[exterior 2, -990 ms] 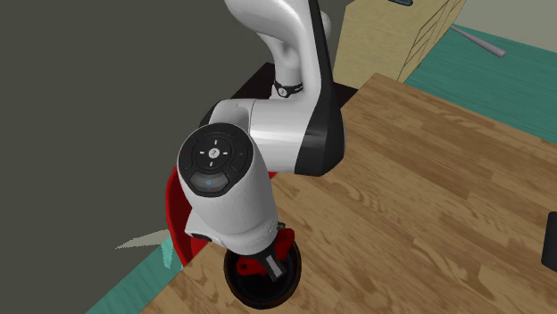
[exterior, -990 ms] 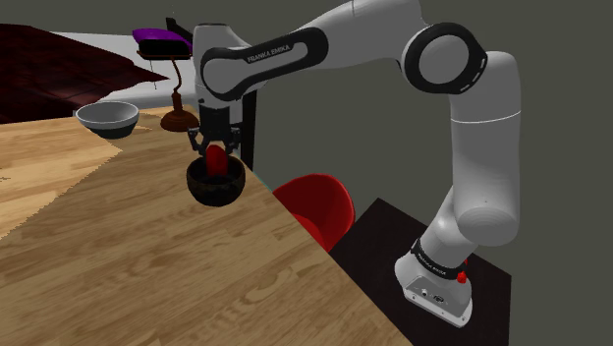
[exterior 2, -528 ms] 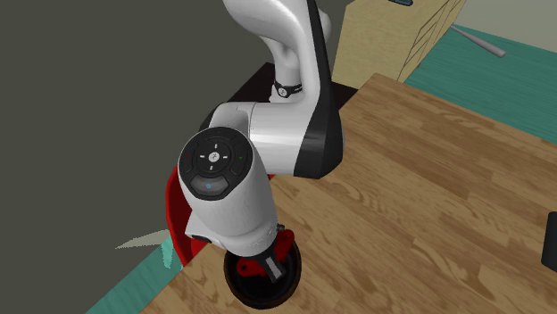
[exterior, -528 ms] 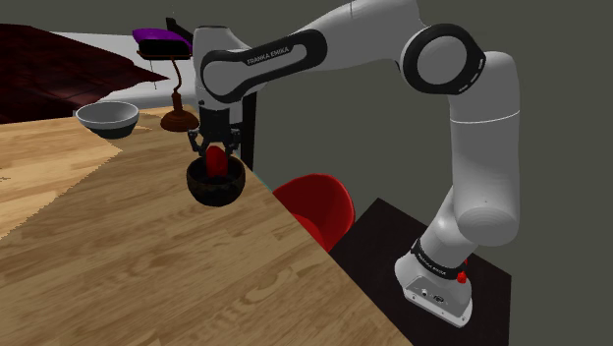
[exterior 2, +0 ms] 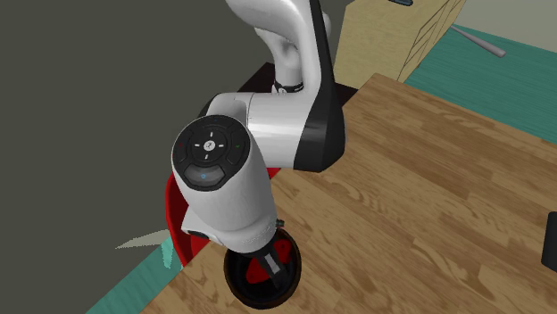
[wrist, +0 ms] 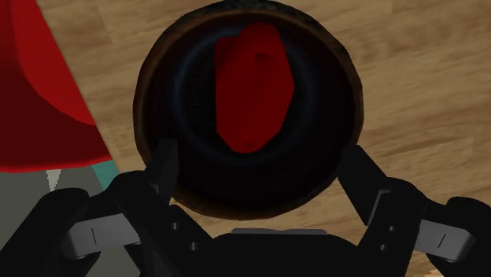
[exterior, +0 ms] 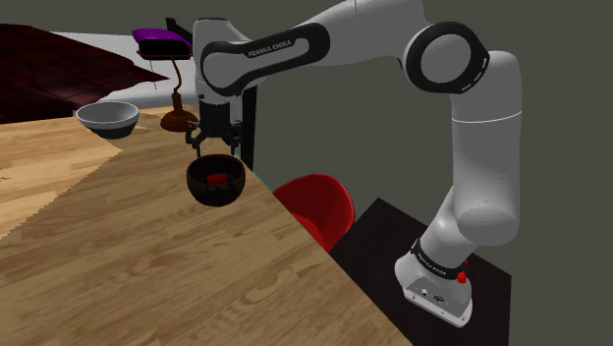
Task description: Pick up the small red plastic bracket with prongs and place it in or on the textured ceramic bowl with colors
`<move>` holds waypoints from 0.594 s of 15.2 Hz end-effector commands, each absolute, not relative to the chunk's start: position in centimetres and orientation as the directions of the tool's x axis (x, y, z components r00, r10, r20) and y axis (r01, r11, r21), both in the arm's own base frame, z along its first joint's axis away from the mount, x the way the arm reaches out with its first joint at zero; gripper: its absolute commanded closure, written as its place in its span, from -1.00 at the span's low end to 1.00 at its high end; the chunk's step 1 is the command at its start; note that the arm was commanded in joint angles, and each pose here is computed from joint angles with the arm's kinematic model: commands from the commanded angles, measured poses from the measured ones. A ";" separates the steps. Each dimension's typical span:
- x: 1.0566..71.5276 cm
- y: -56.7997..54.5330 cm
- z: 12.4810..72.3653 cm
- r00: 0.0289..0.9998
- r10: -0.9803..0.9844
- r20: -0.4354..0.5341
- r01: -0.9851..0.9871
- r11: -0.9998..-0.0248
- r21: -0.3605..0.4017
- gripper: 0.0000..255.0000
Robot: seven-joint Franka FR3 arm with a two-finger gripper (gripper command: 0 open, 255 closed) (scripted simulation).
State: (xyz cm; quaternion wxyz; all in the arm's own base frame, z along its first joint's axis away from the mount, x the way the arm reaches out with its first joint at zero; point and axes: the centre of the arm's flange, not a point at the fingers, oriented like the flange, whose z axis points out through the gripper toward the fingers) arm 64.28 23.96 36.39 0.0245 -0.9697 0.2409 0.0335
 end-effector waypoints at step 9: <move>64.6 23.7 39.9 0.882 -0.465 -0.077 -0.469 -0.883 -0.031 -1.00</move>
